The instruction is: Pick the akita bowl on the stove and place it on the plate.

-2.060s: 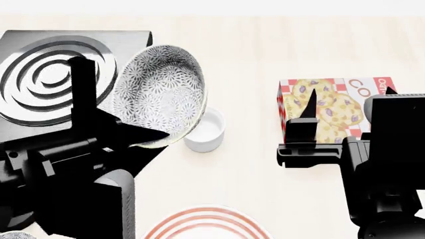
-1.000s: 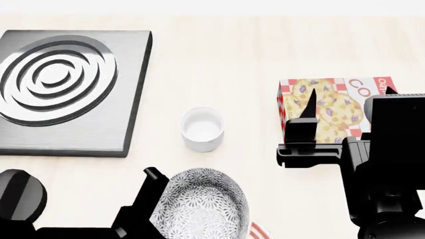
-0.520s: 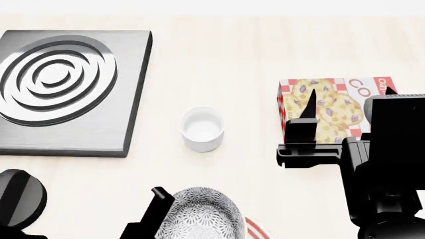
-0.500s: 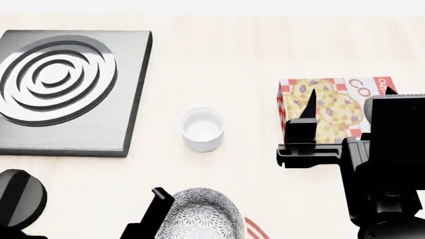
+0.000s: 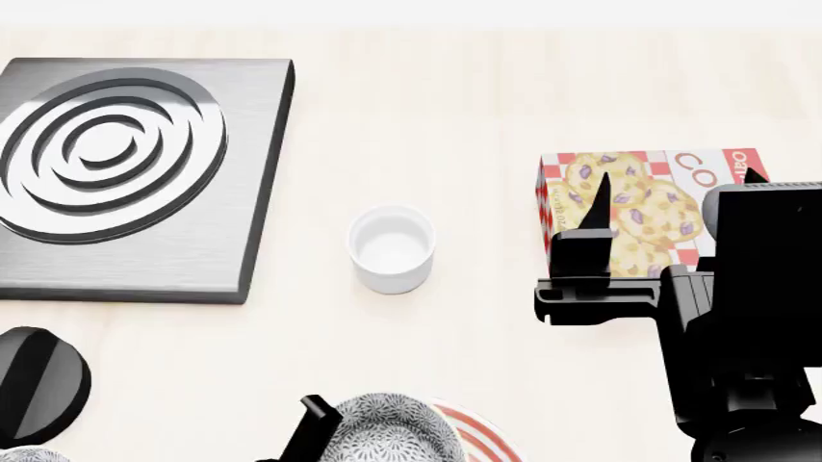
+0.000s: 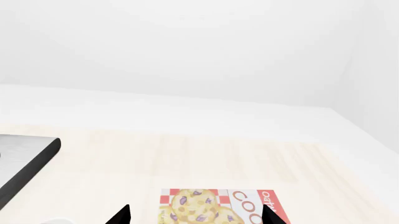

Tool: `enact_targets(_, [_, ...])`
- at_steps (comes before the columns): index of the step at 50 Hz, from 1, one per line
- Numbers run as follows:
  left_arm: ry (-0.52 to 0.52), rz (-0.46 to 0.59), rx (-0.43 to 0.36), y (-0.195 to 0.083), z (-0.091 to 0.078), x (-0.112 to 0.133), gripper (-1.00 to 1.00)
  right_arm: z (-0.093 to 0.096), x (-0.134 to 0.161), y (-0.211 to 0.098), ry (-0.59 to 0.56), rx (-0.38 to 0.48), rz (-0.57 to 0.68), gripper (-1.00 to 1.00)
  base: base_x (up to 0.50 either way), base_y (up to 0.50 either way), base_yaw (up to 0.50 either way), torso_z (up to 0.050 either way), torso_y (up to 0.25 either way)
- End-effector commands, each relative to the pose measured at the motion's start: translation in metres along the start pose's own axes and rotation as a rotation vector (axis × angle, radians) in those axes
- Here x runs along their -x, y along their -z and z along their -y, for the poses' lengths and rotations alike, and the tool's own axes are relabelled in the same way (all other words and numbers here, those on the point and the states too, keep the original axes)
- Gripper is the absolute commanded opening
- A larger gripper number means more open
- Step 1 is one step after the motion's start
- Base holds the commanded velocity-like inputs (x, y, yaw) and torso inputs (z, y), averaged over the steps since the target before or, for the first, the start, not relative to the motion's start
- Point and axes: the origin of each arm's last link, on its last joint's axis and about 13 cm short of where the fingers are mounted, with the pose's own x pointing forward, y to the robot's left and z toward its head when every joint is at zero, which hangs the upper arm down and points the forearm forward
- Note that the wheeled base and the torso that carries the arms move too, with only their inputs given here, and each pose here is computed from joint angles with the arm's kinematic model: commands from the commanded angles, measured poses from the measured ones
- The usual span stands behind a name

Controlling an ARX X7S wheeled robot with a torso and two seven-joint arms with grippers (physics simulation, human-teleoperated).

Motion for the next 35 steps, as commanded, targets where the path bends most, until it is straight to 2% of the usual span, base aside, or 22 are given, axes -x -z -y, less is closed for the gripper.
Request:
enact_targets(1, [-0.026, 0.003, -0.008, -0.001, 0.003, -0.005, -1.00, 0.000, 0.000, 0.000, 0.000, 0.001, 0.000, 1.00, 0.00, 0.00, 0.00, 0.000, 0.000])
enact_targets(35, [-0.045, 0.024, -0.015, -0.005, 0.010, -0.022, -1.00, 0.000, 0.000, -0.001, -0.002, 0.000, -0.001, 1.00, 0.00, 0.00, 0.00, 0.000, 0.000])
